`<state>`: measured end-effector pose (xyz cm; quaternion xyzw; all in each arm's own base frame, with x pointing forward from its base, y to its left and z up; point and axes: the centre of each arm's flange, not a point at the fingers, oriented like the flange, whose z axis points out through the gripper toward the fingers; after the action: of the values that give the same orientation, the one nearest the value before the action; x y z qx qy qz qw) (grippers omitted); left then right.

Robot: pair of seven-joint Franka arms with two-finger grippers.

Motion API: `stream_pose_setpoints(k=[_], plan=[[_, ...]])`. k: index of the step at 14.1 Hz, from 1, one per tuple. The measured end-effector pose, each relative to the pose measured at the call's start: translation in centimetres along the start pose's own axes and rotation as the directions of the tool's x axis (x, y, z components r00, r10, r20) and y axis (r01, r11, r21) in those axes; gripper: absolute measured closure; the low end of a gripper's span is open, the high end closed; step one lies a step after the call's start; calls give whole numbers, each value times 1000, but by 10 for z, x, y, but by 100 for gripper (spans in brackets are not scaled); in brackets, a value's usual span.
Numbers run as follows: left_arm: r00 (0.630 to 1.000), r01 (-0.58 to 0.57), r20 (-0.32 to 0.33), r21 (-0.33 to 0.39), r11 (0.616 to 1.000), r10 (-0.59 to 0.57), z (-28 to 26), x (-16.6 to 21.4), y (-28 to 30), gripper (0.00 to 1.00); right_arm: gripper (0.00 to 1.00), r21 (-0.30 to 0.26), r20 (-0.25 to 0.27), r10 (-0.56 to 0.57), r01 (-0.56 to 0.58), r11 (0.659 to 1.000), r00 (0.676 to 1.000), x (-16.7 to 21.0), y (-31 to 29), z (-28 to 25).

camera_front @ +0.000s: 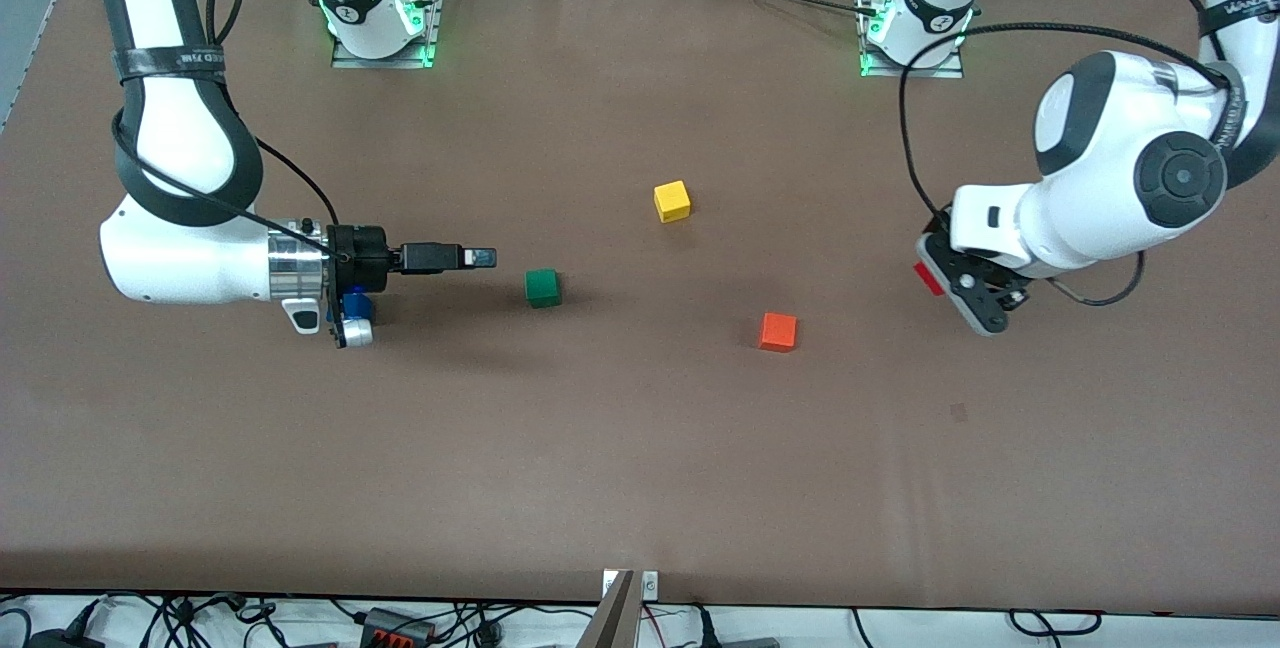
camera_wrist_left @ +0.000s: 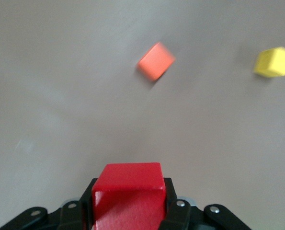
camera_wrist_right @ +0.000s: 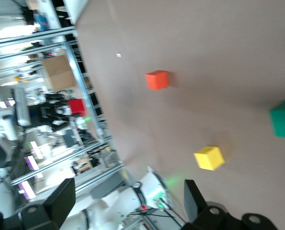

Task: Pass red block to right arm, stack on blue
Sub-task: 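Lift the red cube with the left gripper while the right gripper advances, then carry the red cube with the left gripper toward the right gripper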

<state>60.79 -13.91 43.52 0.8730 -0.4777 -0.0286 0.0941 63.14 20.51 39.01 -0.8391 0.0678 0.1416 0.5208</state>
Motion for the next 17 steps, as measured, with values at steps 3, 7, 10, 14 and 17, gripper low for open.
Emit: stream_pose_setpoints(k=[3,7,10,14,17], plan=[[977,-170,-129,0,986,168,2,40,26,44,0,111,-4,-13,13,994,1000,6,1,9],[881,-297,-405,-67,953,246,0,75,50,44,0,272,30,-56,46,961,998,17,18,31],[770,-369,-577,-52,928,274,-1,88,51,44,0,330,72,-84,56,942,994,22,37,47],[610,-423,-753,-48,905,246,18,110,58,44,0,387,87,-86,46,921,992,23,39,52],[457,-430,-859,15,903,232,37,127,61,44,0,415,80,-71,31,909,994,26,41,54]])
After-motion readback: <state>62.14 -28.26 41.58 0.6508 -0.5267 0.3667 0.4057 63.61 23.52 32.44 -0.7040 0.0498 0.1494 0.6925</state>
